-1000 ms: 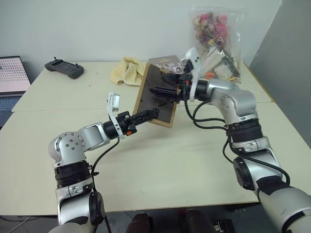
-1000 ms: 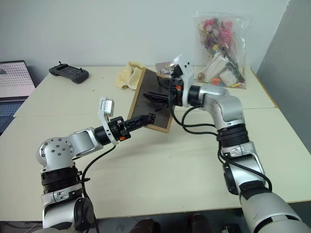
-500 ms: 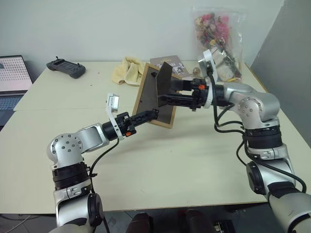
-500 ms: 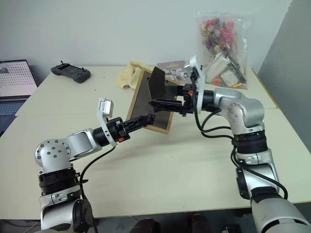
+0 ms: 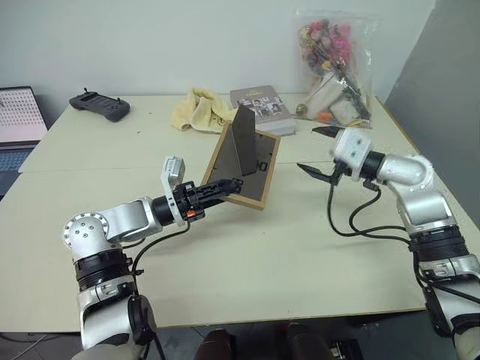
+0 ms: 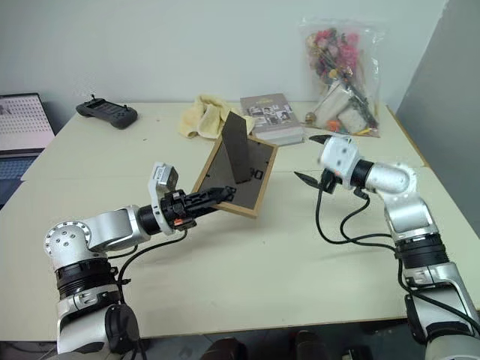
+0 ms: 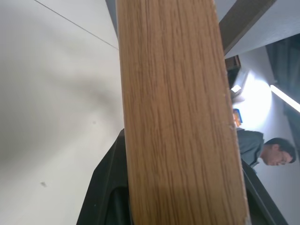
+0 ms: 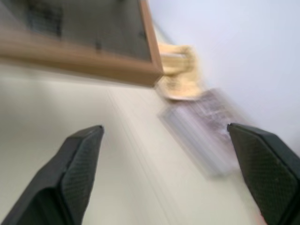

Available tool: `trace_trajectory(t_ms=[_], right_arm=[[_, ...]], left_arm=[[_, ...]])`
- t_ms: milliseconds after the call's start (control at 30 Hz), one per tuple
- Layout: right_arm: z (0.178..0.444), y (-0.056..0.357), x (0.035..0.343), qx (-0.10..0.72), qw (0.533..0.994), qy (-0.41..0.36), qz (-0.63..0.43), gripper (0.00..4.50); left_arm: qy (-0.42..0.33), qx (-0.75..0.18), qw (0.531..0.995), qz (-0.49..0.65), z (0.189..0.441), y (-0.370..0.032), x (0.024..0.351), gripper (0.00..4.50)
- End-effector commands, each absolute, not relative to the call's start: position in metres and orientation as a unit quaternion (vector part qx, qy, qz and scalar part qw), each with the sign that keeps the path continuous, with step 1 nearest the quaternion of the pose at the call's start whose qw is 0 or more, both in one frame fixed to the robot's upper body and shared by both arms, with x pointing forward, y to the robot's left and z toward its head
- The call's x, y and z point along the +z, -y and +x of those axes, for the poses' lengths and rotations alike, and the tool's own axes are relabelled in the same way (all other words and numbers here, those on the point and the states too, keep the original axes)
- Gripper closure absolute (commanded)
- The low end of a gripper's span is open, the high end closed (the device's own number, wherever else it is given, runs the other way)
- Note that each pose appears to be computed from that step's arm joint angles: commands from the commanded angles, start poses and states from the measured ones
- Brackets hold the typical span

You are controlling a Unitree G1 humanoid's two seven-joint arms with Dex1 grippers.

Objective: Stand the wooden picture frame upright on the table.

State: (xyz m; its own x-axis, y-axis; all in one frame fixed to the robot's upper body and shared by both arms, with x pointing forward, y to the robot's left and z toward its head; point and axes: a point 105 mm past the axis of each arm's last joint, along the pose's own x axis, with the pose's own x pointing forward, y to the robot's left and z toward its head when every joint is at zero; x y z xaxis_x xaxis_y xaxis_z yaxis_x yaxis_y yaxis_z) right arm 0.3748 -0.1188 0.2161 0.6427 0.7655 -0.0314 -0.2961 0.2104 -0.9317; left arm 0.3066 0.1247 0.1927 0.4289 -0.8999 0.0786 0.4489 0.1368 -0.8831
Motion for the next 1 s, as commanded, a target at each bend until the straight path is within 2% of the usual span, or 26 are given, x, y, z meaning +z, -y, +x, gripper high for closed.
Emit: trace_trajectory(t_ms=[33, 167, 433, 533, 667, 900, 967, 1000], right_arm=[[0.361, 0.093, 0.219, 0.324, 0.636, 0.369, -0.595, 0.03], [0.365, 0.071, 0.227, 0.273, 0.584, 0.449, -0.619, 0.03], [0.375, 0.054, 0.230, 0.258, 0.561, 0.488, -0.617, 0.03], [0.376, 0.053, 0.225, 0.272, 0.556, 0.484, -0.619, 0.48], [0.376, 0.057, 0.227, 0.271, 0.554, 0.488, -0.618, 1.35], [0.377, 0.063, 0.230, 0.271, 0.551, 0.488, -0.620, 3.12], [0.376, 0.065, 0.230, 0.271, 0.551, 0.488, -0.620, 3.15], [0.376, 0.065, 0.230, 0.272, 0.552, 0.487, -0.620, 3.16]], left_arm=[[-0.225, -0.494, 0.694, -0.473, 0.302, -0.120, 0.212, 3.17], [-0.227, -0.495, 0.694, -0.470, 0.300, -0.114, 0.209, 3.17], [-0.234, -0.512, 0.688, -0.458, 0.291, -0.109, 0.205, 3.17], [-0.234, -0.517, 0.685, -0.456, 0.287, -0.109, 0.204, 3.17], [-0.233, -0.515, 0.685, -0.459, 0.285, -0.109, 0.201, 3.17], [-0.227, -0.509, 0.694, -0.456, 0.284, -0.107, 0.201, 3.17], [-0.221, -0.506, 0.700, -0.453, 0.285, -0.109, 0.204, 2.47], [-0.215, -0.507, 0.700, -0.455, 0.285, -0.110, 0.206, 2.35]])
